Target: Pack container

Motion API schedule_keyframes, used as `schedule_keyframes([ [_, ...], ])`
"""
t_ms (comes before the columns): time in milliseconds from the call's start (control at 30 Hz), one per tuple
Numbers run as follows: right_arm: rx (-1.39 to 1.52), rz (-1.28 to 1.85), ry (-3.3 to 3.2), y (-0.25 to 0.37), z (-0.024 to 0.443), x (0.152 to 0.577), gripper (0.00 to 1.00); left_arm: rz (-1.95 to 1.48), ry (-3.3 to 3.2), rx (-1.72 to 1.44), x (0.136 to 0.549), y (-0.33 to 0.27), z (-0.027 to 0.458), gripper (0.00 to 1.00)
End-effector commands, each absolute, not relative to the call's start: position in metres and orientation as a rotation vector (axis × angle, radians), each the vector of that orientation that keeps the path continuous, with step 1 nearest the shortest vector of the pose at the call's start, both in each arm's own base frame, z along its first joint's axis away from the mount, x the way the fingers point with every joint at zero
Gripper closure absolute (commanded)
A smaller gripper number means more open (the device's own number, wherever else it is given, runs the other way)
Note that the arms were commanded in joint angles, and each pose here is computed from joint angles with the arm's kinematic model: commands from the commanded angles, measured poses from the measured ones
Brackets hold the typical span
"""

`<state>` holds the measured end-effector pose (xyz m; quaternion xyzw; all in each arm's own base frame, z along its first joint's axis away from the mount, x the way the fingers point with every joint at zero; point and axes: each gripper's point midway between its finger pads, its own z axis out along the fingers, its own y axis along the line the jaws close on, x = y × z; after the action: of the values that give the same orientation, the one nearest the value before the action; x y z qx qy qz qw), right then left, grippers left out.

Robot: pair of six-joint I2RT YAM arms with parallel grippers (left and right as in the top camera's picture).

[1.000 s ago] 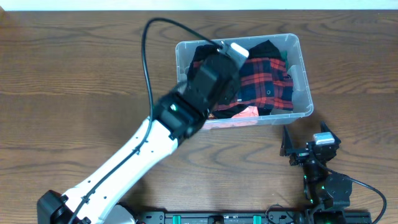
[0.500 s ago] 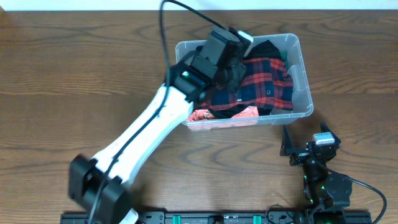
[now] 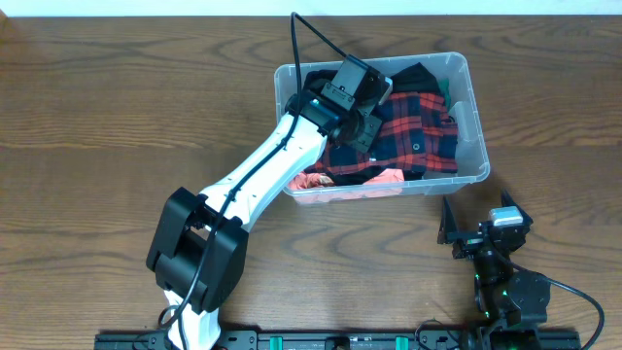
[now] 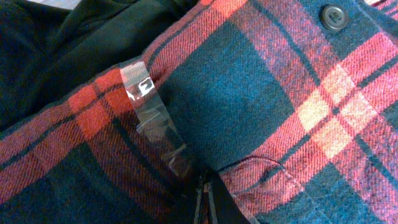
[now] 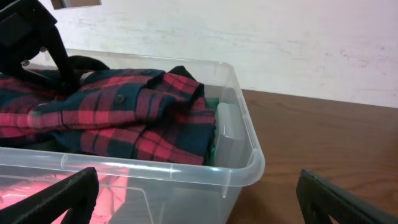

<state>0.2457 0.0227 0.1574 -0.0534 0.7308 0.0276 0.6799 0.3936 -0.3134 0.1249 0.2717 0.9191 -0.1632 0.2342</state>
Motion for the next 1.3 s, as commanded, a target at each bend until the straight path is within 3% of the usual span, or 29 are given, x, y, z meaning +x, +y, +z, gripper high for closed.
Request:
schedule_keyframes([
  [0,-0.121,0.043,1.642,0.02,0.157,0.246,0.01,-0.371,2.607,0.716,0.401,-0.295,0.091,0.94],
  [400,-0.121,0.043,1.642,0.02,0.157,0.246,0.01,-0.469,2.309,0.661,0.416,-0.308,0.197,0.94],
  [533,-0.121,0.043,1.642,0.02,0.157,0.246,0.01,-0.491,2.254,0.658,0.419,-0.315,0.21,0.94],
  [867,-0.121,0.043,1.642,0.02,0.157,0.246,0.01,-0.514,2.27,0.744,0.407,-0.35,0.18,0.94],
  [1267,-0.121,0.043,1.642,0.02,0.157,0.246,0.01,-0.471,2.422,0.824,0.391,-0.36,0.109,0.94],
])
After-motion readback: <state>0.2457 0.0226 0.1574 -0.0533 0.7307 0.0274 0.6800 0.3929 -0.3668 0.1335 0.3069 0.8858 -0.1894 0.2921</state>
